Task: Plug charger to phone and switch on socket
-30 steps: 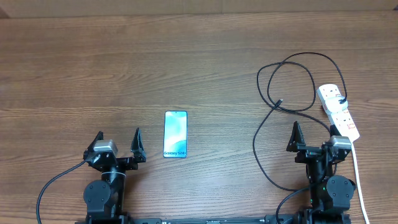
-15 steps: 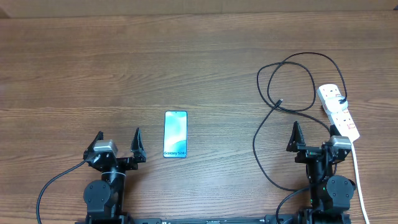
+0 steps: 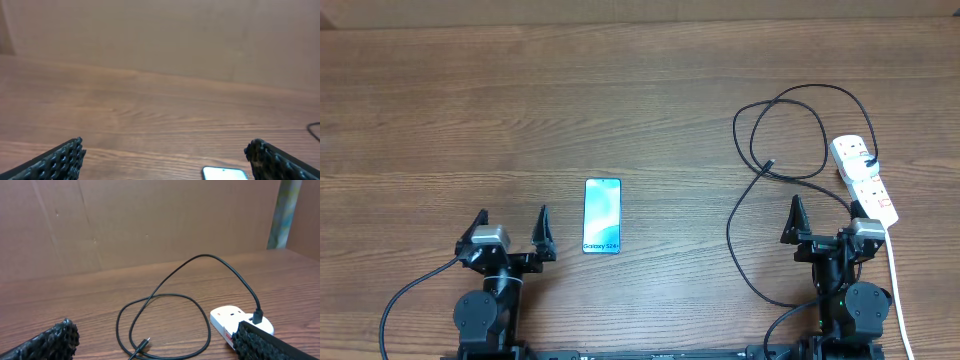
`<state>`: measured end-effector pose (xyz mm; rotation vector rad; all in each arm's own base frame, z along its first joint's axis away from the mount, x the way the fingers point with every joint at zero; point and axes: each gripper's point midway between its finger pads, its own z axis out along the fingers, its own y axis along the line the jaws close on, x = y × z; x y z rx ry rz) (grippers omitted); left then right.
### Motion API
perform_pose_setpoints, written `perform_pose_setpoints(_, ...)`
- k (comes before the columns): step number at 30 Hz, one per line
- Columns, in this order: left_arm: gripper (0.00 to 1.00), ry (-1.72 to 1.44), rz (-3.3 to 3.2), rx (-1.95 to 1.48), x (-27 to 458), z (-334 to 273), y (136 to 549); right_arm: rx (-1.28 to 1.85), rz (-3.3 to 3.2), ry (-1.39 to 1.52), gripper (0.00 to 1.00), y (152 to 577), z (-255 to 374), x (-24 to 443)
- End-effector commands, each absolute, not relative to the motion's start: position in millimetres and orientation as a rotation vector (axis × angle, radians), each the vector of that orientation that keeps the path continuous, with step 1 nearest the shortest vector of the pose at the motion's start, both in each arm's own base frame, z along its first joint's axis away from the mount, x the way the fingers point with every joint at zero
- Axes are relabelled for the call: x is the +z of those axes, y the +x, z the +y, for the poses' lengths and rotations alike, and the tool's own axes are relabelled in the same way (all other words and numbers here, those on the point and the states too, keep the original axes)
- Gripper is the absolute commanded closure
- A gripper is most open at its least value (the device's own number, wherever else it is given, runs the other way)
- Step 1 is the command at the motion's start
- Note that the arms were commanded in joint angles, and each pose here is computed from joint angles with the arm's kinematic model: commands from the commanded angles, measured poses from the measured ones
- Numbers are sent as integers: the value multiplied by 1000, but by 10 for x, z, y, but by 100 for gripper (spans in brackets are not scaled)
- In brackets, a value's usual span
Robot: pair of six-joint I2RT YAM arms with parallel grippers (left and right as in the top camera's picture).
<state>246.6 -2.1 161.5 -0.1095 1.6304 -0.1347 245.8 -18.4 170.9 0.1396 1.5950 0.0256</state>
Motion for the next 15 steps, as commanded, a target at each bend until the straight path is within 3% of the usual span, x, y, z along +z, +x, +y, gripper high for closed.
perform_pose_setpoints(1, 0, -36, 1641, -186, 1615, -161, 2452, 28, 1594, 134, 0, 2462, -171, 1685)
perform_pose_setpoints(15, 0, -30, 1695, -203, 2041, -192, 2349, 28, 1594, 134, 0, 2462, -171, 1685)
